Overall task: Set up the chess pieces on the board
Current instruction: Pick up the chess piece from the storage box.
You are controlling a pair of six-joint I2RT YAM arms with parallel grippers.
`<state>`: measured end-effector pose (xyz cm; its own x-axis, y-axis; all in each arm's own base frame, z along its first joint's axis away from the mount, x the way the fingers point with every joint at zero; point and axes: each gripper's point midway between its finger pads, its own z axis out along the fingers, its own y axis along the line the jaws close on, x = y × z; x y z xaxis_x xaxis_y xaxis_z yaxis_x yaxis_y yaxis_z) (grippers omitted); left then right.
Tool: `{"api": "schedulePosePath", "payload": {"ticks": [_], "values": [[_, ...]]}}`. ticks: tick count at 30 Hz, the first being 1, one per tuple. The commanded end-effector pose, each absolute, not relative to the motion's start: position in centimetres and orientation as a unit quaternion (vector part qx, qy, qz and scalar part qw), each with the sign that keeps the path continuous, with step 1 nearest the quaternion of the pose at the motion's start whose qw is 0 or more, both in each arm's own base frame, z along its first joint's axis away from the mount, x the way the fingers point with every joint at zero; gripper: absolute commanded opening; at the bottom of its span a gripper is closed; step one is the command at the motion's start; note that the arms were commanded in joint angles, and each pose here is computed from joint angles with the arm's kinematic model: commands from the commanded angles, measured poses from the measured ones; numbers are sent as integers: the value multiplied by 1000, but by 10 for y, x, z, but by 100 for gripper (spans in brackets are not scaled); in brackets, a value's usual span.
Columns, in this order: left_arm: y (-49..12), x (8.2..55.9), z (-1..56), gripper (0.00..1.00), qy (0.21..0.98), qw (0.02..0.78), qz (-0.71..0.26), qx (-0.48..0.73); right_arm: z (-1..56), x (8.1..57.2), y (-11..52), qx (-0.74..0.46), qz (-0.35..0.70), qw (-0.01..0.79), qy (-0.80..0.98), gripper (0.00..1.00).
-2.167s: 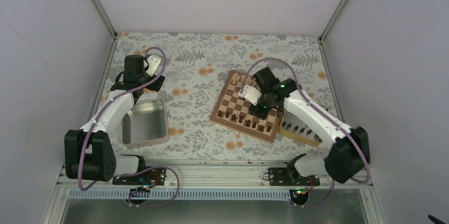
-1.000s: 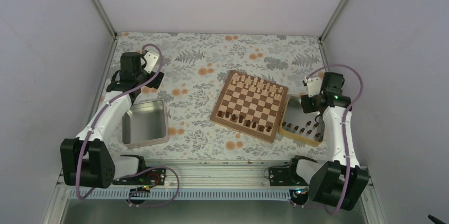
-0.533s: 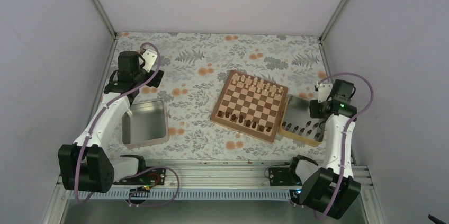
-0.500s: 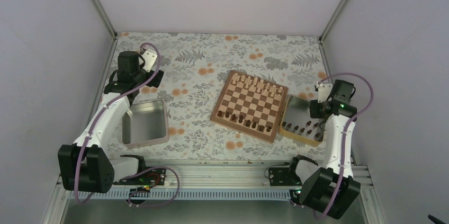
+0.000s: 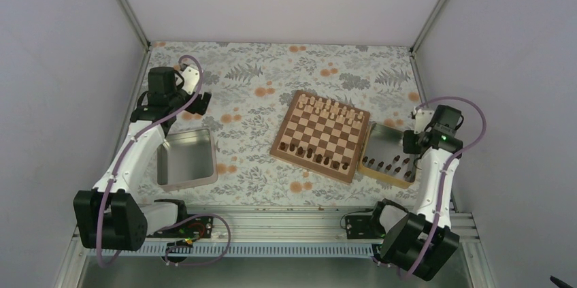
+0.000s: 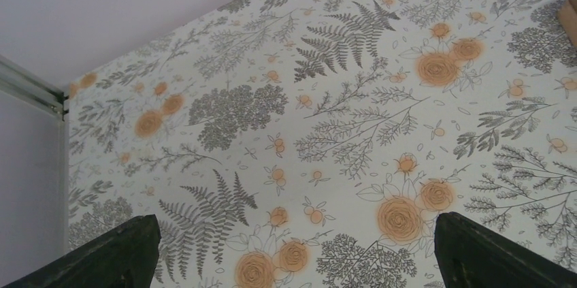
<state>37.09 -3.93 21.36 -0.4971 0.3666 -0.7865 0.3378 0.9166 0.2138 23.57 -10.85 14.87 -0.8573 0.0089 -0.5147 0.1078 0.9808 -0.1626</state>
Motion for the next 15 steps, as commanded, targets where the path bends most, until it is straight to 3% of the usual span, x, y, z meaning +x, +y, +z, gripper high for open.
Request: {"api": "schedulePosePath", "payload": {"ticks": [1, 15], "values": [[-47, 371, 229, 100, 856, 473, -12, 211, 147, 233, -109, 40, -86, 268, 959, 43], [-45, 375, 226, 100, 858, 469, -12, 207, 144, 233, -105, 32, -73, 266, 961, 43]]}}
